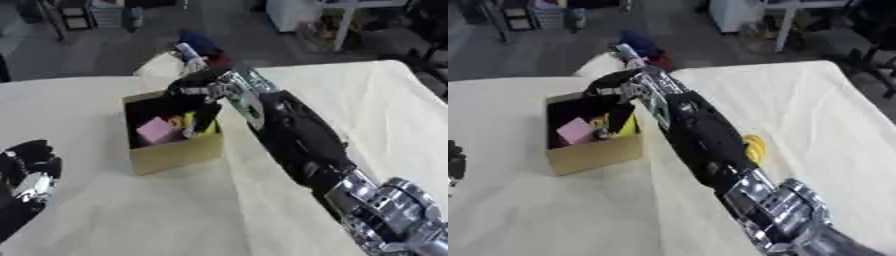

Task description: Pick up objects on the table and place them in the box.

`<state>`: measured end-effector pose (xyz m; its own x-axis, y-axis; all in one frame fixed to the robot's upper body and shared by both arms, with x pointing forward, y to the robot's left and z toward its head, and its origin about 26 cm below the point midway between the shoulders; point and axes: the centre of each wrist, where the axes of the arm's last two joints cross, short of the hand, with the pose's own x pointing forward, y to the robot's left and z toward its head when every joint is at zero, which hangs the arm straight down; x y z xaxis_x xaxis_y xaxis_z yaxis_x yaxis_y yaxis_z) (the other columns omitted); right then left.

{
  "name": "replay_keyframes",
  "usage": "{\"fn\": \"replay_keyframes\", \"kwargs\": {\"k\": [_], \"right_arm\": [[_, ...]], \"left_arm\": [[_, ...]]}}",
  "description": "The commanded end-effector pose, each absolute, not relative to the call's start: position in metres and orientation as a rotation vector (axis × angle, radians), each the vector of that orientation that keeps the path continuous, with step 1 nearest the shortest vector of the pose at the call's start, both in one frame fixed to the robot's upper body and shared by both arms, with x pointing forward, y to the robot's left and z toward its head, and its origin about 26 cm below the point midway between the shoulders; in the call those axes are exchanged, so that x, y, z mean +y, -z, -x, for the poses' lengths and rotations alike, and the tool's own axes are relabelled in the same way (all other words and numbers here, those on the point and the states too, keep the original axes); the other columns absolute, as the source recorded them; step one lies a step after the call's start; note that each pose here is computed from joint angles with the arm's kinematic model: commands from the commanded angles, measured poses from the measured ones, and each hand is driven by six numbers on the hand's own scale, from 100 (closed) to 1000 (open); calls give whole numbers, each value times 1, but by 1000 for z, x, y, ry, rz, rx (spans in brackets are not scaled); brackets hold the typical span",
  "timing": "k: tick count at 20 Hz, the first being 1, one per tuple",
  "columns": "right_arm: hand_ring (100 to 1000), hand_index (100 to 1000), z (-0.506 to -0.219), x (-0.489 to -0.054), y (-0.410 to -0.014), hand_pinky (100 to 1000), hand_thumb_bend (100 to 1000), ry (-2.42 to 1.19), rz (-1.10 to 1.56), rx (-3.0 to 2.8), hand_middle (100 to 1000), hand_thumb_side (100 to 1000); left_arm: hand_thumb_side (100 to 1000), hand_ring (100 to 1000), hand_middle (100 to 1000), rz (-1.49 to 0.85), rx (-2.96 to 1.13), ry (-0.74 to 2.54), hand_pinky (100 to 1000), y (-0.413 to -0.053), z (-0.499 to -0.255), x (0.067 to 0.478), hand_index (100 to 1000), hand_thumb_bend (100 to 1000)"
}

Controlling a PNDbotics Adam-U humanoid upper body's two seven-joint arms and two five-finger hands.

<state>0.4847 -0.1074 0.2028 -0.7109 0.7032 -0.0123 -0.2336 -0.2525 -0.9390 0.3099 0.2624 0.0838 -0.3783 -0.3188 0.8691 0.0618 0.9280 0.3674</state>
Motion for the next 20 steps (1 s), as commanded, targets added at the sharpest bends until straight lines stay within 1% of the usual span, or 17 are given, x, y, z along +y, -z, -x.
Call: {"fn": "replay_keyframes", "kwargs": {"k": [1, 2, 3, 4, 5, 6, 8, 9, 10, 14, 17, 19, 20], "right_arm": [[927, 1000, -487, -134, -242, 872, 244, -1903, 656, -1492, 1000, 369], [915, 1000, -488, -145, -248, 862, 327, -1851, 671, -1500, 1000, 387], [901, 1000, -490, -157, -252, 851, 315, -1793, 685, -1509, 985, 371], [865, 1000, -493, -169, -253, 823, 267, -1719, 695, -1516, 944, 334], [833, 1000, -497, -183, -251, 801, 254, -1623, 708, -1518, 905, 296], [824, 1000, -501, -197, -247, 795, 259, -1524, 743, -1505, 893, 274], [802, 1000, -507, -217, -232, 778, 228, -1363, 827, -1464, 867, 249], [799, 1000, -510, -224, -222, 775, 200, -1302, 862, -1437, 862, 100], [800, 1000, -511, -231, -212, 774, 223, -1251, 888, -1402, 864, 264], [809, 1000, -513, -246, -175, 780, 240, -1165, 927, -1271, 876, 299], [816, 1000, -512, -251, -157, 786, 253, -1159, 936, -1199, 875, 319], [818, 1000, -511, -252, -149, 787, 256, -1170, 941, -1161, 868, 324], [813, 980, -511, -253, -145, 783, 256, -1176, 939, -1144, 844, 324]], "left_arm": [[441, 729, 675, -201, -1939, 415, 745, -90, -310, 265, 785, 331], [440, 729, 675, -204, -1937, 414, 745, -89, -309, 266, 785, 334], [440, 729, 675, -207, -1935, 413, 745, -89, -309, 267, 785, 333], [440, 729, 675, -210, -1934, 411, 745, -89, -309, 267, 785, 333], [439, 729, 675, -212, -1933, 411, 745, -89, -309, 268, 785, 333], [440, 728, 675, -212, -1933, 410, 745, -88, -309, 268, 785, 333], [440, 728, 675, -212, -1933, 410, 745, -88, -309, 268, 785, 333], [437, 728, 675, -211, -1933, 410, 745, -88, -309, 267, 785, 335], [440, 728, 675, -210, -1934, 410, 745, -89, -309, 267, 785, 333], [440, 728, 674, -211, -1938, 409, 745, -90, -309, 267, 785, 333], [440, 728, 674, -209, -1942, 408, 745, -91, -310, 267, 785, 333], [440, 728, 674, -208, -1944, 407, 745, -91, -310, 266, 785, 333], [441, 728, 674, -207, -1945, 407, 746, -91, -310, 266, 786, 333]]}}
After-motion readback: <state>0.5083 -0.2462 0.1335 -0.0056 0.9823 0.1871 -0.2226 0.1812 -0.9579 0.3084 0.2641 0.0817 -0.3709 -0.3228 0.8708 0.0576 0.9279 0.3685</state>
